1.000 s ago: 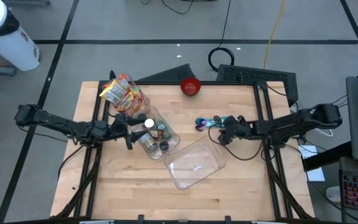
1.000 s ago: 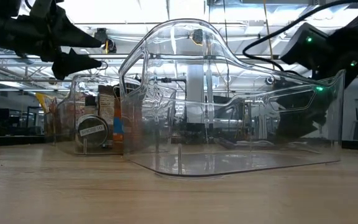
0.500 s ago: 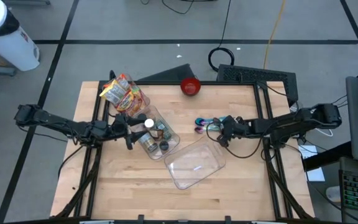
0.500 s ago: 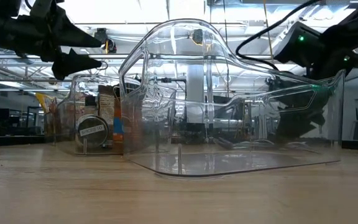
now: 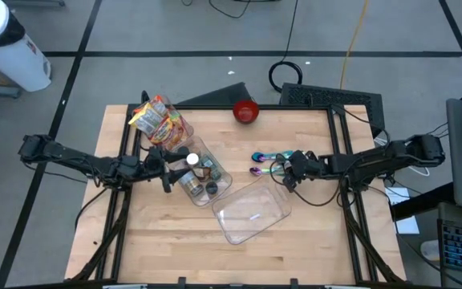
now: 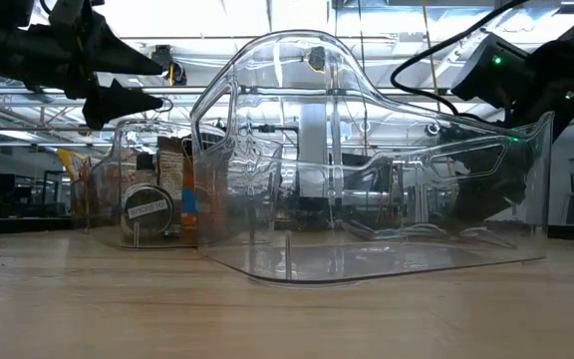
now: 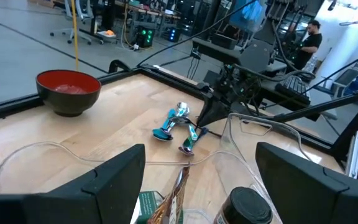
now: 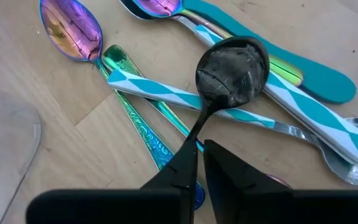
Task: Pick & Place Food Item
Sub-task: Put the middle green spoon into the bottom transparent bin
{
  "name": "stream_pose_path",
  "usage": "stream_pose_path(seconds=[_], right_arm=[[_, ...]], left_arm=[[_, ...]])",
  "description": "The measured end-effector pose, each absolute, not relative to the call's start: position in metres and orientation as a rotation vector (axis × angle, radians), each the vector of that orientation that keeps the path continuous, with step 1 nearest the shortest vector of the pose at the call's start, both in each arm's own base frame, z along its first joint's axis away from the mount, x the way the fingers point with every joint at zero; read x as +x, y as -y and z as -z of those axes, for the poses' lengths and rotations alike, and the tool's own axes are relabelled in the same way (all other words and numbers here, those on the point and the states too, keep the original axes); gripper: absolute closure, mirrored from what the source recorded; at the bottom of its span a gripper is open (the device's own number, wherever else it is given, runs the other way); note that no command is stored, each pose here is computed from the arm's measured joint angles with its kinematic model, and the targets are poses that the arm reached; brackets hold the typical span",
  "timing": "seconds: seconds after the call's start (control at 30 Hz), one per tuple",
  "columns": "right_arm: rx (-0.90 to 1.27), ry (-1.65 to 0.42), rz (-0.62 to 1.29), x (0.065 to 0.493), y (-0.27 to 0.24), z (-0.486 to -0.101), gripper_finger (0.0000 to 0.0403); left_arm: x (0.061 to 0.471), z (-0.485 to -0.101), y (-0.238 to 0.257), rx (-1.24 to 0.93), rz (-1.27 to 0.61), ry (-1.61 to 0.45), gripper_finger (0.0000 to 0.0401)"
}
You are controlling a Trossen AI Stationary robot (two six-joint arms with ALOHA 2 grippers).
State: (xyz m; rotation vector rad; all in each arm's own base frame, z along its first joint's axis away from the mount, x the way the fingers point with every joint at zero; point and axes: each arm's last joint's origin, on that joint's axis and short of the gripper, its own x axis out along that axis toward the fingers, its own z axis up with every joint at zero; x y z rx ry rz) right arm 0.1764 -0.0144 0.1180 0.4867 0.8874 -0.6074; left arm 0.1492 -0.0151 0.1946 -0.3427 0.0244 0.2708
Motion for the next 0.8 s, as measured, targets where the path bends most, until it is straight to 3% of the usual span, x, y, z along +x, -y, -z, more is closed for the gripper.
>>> stream_pose_path(seconds=[0.17, 0.37, 0.53, 0.8], right_arm=[[0.436, -0.875, 0.570, 0.176, 0.014, -0.122, 0.0362], [0.321, -0.819, 0.476, 0.173, 0.014, -0.136, 0.0289], [0.097, -0.798, 0.373, 0.171, 0.014, -0.147, 0.0241], [0.022, -0.900, 0.374, 0.172, 0.017, -0.135, 0.0232]], left_arm=[[0.149, -0.195, 0.015, -0.354, -0.271, -0.023, 0.0089], [0.149, -0.195, 0.015, -0.357, -0.270, -0.022, 0.0089], [0.149, -0.195, 0.015, -0.355, -0.270, -0.023, 0.0089], [0.149, -0.195, 0.015, -0.347, -0.270, -0.024, 0.0089]])
